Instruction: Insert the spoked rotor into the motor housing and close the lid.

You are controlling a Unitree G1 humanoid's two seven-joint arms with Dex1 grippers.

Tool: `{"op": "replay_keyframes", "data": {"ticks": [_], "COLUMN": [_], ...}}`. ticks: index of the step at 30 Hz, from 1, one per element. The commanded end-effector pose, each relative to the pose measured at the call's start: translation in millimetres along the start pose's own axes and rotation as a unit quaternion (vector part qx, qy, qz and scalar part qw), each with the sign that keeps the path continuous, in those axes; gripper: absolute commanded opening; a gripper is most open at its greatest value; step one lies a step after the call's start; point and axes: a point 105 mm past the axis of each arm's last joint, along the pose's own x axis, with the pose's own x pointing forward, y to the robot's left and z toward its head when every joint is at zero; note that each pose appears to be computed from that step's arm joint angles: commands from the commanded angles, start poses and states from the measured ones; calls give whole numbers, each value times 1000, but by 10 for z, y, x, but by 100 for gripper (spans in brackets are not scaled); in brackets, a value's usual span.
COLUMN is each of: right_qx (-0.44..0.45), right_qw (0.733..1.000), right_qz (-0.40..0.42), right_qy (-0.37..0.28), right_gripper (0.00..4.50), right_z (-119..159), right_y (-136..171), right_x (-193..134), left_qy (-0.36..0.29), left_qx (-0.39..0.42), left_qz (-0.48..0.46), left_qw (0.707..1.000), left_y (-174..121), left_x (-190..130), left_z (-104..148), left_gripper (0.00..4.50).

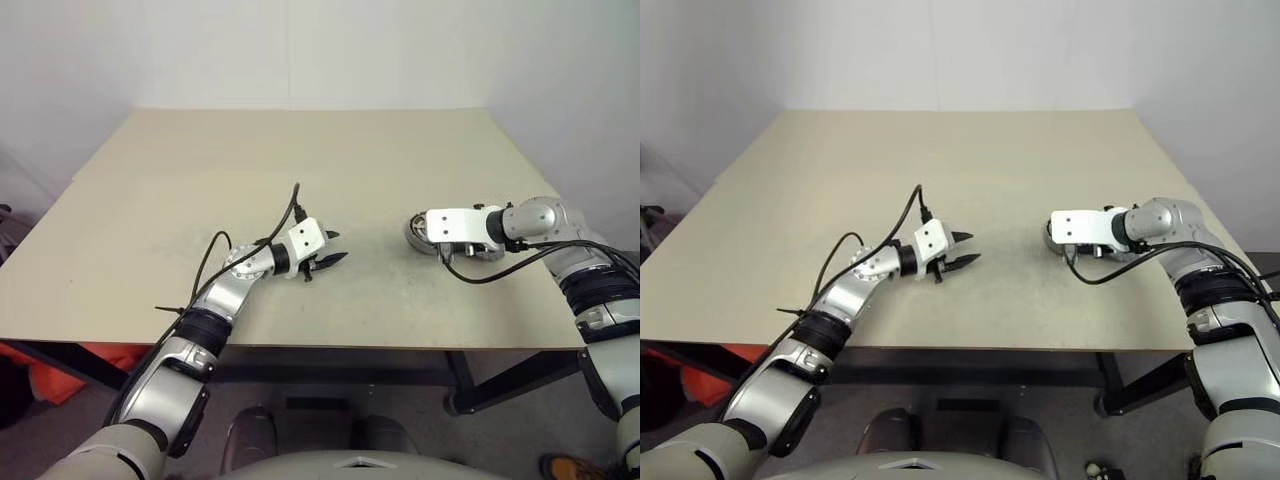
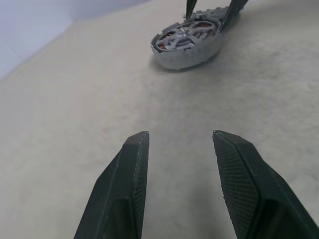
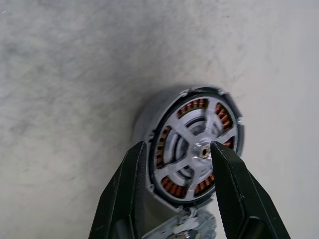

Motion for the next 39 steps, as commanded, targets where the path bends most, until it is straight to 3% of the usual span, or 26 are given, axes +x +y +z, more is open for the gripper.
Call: {"op": "replay_keyframes", "data": {"ticks": [1, 10, 13, 18, 29, 39], "right_qx": [-8, 2, 1, -3, -2, 16], "right_qw": [1000, 1000, 1000, 1000, 1000, 993], "right_qz": [-7, 24, 27, 26, 1, -16], "right_qy": [4, 10, 6, 6, 2, -116], "right_gripper": [224, 224, 161, 4, 0, 0], "right_z": [-29, -70, -51, -37, 0, 514], "right_y": [-64, 48, 49, 35, -78, -294], "right_x": [-91, 65, 76, 93, 101, -95], "left_qy": [-24, -23, -20, -19, -14, -11], "left_qx": [21, 21, 21, 21, 23, 20], "left_qz": [-1, 5, 8, 12, 20, 26], "left_qw": [999, 999, 1000, 1000, 999, 999], "left_y": [10, 10, 16, 12, 42, 65], "left_x": [28, 26, 8, 0, -17, -44], "left_z": [167, 158, 139, 130, 110, 84], "left_gripper": [214, 214, 214, 214, 214, 214]}}
